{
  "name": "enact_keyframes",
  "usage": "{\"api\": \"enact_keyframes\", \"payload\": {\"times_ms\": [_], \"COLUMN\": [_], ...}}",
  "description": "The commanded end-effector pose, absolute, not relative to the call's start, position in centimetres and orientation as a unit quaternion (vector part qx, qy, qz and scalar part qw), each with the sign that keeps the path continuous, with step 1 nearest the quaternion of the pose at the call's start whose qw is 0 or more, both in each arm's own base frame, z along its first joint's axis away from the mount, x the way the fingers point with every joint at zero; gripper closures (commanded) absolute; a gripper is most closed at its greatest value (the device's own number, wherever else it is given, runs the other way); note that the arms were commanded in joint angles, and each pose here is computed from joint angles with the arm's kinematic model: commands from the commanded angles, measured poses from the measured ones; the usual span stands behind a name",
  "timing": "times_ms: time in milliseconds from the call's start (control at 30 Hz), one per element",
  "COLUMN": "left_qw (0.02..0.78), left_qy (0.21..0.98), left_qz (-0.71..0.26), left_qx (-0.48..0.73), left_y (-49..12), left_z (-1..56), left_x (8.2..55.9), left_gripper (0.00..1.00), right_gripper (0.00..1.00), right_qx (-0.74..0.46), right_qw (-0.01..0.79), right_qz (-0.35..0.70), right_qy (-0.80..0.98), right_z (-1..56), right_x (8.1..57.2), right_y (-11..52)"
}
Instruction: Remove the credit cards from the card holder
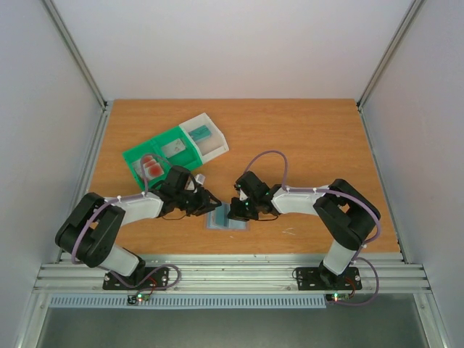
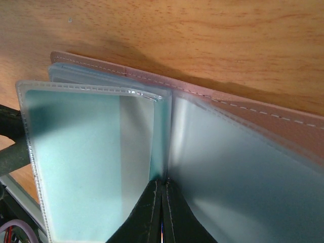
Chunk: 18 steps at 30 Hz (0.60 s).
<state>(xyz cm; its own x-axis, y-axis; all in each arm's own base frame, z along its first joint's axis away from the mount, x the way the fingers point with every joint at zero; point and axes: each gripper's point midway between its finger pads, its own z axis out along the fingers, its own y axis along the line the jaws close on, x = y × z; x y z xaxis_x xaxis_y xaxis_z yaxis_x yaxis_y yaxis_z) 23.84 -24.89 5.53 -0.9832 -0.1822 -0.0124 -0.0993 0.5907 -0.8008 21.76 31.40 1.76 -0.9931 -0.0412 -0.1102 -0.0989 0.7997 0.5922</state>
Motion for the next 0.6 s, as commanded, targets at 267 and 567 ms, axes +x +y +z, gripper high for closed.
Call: {"api": "enact_keyframes", "payload": {"times_ms": [267,567], "left_qw": [0.05,0.049], "left_qy": [0.873,0.87], "left_qz": [-0.482,-0.488], "left_qx": [-0.062,-0.056], "left_y": [-26.7,-27.6], "left_z": [7.2,7.7], "left_x": [23.8,23.7], "left_gripper": [0.68,0.67], "right_gripper": [0.91,0.86], "right_qx": [-0.039,-0.036], "right_qw": [0.055,0.103], "right_qz": [0.308,0.284], "right_qy": [0.949,0.953], "right_z": [2.4,4.2], "right_x": [21.3,22.0], "right_y": [30.7,29.0]}}
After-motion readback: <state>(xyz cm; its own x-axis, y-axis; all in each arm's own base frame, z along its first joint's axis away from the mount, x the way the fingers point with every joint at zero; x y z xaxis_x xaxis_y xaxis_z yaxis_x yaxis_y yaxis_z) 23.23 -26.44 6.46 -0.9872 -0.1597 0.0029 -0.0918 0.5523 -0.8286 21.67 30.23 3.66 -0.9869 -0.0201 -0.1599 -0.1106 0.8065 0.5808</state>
